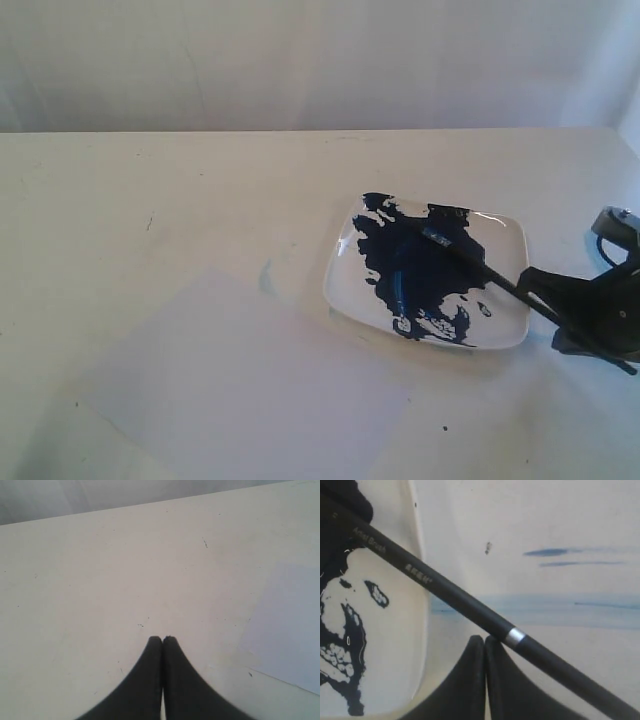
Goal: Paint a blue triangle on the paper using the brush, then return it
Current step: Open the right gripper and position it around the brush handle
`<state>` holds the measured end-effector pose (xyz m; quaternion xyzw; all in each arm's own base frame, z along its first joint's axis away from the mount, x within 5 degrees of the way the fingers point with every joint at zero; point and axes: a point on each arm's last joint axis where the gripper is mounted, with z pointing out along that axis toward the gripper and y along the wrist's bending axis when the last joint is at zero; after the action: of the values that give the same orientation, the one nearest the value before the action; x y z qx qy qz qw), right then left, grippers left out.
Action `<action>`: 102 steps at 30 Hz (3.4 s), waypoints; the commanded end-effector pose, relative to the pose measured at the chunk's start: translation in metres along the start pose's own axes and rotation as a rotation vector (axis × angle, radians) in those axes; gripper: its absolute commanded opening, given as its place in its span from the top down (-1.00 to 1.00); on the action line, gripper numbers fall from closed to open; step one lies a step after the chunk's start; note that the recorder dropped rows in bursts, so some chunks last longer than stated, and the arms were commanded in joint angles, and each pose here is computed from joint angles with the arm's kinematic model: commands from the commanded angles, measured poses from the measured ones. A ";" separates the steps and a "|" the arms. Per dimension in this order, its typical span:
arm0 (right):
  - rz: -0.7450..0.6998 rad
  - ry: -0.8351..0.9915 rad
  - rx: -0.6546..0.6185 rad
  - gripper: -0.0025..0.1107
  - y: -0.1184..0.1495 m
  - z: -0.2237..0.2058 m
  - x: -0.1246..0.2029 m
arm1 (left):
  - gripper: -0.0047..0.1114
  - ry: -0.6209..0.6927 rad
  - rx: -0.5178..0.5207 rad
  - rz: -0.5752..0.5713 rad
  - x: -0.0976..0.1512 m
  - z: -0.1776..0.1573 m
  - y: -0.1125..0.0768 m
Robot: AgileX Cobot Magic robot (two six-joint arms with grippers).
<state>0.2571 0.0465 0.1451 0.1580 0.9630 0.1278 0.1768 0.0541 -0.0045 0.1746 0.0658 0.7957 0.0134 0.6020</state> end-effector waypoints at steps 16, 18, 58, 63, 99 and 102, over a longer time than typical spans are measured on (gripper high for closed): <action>-0.002 -0.075 0.008 0.96 0.002 0.007 -0.033 | 0.92 -0.002 -0.002 -0.007 0.001 0.000 0.000; 0.001 -0.084 0.012 0.96 0.000 0.006 -0.037 | 0.92 -0.002 -0.002 -0.007 0.001 0.000 0.000; 0.628 0.069 -0.003 0.96 -0.006 -0.014 -0.033 | 0.92 -0.002 -0.002 -0.007 0.001 0.000 0.000; 0.657 0.051 -0.018 0.72 -0.006 -0.014 -0.036 | 0.92 -0.002 -0.002 -0.007 0.001 0.000 0.000; 0.847 -0.115 -0.048 -0.05 -0.012 0.001 -0.052 | 0.92 -0.002 -0.002 -0.005 0.001 0.000 0.000; 0.848 -0.114 -0.044 -0.05 -0.012 0.003 -0.052 | 0.92 -0.002 -0.002 -0.005 0.001 0.000 0.000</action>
<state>0.2996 0.0210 0.1564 0.5351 0.8041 0.2023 0.1619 0.0541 -0.0045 0.1746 0.0658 0.7957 0.0134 0.6020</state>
